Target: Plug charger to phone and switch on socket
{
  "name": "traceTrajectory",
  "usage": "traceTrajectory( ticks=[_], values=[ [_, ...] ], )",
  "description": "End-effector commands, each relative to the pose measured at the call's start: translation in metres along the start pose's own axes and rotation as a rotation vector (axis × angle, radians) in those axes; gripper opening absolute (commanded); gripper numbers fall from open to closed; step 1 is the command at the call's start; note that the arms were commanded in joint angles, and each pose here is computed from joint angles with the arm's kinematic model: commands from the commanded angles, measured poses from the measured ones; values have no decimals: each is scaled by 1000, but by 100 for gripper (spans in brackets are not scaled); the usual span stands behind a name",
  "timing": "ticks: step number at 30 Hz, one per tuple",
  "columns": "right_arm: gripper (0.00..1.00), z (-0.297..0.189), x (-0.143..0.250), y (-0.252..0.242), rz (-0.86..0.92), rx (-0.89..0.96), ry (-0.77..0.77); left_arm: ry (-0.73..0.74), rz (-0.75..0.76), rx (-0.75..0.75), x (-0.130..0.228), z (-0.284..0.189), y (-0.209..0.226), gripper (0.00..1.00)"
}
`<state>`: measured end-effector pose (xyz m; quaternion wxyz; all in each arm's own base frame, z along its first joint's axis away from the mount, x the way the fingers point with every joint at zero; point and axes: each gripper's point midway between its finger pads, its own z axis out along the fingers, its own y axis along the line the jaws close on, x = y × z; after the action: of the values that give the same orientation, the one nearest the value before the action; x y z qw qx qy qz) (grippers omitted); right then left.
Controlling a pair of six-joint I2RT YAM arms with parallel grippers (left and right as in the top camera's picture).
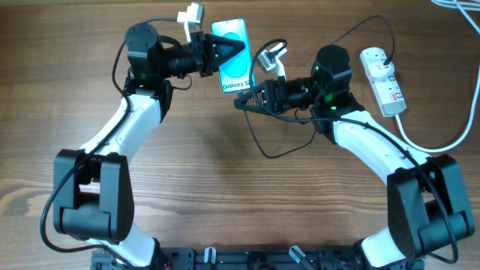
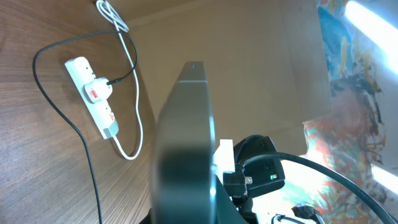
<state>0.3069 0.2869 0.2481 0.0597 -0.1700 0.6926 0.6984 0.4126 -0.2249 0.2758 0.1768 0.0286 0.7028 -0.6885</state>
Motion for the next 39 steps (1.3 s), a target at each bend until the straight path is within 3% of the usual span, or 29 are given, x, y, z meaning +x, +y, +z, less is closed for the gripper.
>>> traceTrajectory(
  ticks=[1, 25, 26, 27, 34, 39],
  values=[
    [4, -11, -31, 3, -65, 41, -138, 197, 64, 64, 37, -1, -17, 4],
    [4, -14, -41, 10, -80, 36, -187, 246, -21, 60, 46, -3, -14, 4],
    [42, -14, -41, 11, -80, 31, -185, 247, -31, 57, 46, -3, -13, 4],
    [100, -15, -40, 14, -93, 24, -174, 248, -35, 56, 46, -3, -13, 4],
    [100, -47, -38, 13, -127, 22, -143, 251, 1, 63, 46, -3, -14, 4],
    [100, -64, -31, 14, -144, 15, -105, 348, 278, 149, 64, -10, -25, 4]
  ],
)
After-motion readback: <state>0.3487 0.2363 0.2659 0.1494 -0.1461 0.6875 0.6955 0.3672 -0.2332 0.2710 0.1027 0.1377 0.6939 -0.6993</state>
